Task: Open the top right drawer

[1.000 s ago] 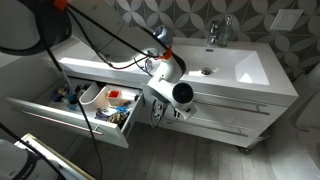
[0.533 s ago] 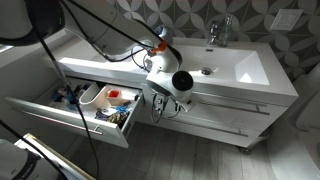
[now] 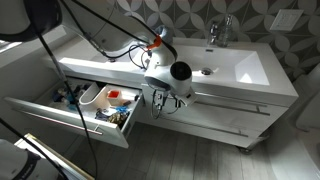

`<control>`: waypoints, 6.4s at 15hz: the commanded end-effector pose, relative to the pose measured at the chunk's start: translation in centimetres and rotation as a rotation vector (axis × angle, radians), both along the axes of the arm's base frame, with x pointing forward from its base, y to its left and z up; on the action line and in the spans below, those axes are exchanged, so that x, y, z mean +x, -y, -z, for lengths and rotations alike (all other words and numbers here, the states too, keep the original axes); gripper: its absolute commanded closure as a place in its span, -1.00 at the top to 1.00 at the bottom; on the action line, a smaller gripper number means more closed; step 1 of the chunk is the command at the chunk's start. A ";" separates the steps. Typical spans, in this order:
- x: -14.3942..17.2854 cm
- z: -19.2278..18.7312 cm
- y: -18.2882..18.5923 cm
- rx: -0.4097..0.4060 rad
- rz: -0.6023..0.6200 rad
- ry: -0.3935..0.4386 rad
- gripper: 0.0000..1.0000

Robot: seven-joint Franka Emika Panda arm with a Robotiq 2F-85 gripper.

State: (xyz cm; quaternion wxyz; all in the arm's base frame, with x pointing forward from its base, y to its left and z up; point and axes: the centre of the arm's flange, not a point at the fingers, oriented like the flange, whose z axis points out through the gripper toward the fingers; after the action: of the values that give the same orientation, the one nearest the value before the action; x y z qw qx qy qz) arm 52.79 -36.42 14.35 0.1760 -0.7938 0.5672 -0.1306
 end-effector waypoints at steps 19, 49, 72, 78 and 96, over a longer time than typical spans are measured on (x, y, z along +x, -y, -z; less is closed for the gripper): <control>-9.4 3.7 0.3 -0.051 0.069 -0.191 -0.92; -6.0 3.0 -0.5 -0.054 0.110 -0.205 -0.92; -8.5 4.1 -0.5 -0.006 0.071 -0.212 -0.92; -8.3 4.6 -0.5 0.047 0.032 -0.187 -0.92; -3.6 0.5 2.3 0.107 -0.038 -0.007 -0.67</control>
State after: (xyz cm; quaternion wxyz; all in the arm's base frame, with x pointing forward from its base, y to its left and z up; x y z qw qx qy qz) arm 49.16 -38.68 13.89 0.2187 -0.7944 0.5588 -0.0939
